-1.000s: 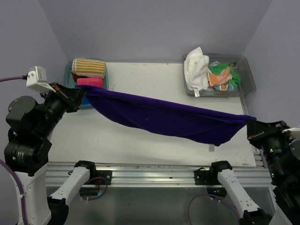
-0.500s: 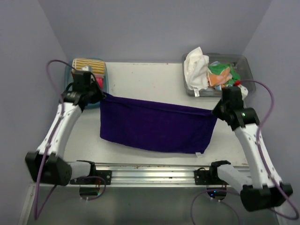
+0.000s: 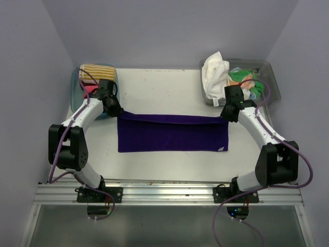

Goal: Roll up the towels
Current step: Fold the towel

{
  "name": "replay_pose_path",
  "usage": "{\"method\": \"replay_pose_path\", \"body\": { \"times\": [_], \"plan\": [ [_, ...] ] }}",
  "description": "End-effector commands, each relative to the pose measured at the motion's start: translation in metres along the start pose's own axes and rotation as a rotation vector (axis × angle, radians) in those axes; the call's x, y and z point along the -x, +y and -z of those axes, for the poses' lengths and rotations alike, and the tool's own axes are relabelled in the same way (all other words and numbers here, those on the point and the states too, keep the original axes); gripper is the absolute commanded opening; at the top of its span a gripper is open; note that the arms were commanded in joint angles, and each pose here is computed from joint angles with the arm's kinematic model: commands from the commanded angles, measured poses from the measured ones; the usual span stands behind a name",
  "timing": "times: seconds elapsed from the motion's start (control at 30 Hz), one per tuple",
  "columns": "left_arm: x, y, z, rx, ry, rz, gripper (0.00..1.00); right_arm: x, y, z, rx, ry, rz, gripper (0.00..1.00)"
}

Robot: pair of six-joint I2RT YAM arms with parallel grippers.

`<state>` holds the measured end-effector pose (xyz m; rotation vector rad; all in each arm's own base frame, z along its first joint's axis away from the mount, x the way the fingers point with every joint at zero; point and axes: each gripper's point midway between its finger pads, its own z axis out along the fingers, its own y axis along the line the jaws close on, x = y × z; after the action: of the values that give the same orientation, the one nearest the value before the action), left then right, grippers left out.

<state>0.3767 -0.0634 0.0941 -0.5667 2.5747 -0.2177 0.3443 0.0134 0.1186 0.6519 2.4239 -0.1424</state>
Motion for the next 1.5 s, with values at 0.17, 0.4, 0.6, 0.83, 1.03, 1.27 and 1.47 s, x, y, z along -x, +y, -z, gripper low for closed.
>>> {"method": "replay_pose_path", "body": {
  "times": [0.17,0.4,0.6,0.83,1.03,1.27,1.47],
  "plan": [
    [0.006,0.003,0.006,-0.013,-0.031,-0.019,0.0,0.004,-0.01,0.01,-0.001,-0.044,0.001,0.0],
    [-0.039,0.016,0.018,-0.056,0.023,-0.013,0.0,-0.041,-0.03,0.024,0.03,0.014,-0.015,0.0],
    [-0.072,0.026,0.018,-0.075,0.075,0.013,0.0,-0.063,-0.04,0.025,0.038,0.041,-0.023,0.0],
    [-0.094,0.031,0.02,-0.096,0.1,0.055,0.0,-0.078,-0.048,0.018,0.016,0.067,-0.008,0.0],
    [-0.092,0.023,0.032,-0.133,0.09,0.075,0.0,-0.073,-0.048,0.026,0.023,0.05,-0.011,0.0],
    [-0.088,0.018,0.045,-0.159,0.081,0.07,0.0,-0.072,-0.058,0.036,0.002,0.029,-0.007,0.0],
    [-0.093,0.01,0.057,-0.218,0.098,0.07,0.0,-0.086,-0.063,0.034,0.002,0.059,-0.018,0.0]
  ]
}}
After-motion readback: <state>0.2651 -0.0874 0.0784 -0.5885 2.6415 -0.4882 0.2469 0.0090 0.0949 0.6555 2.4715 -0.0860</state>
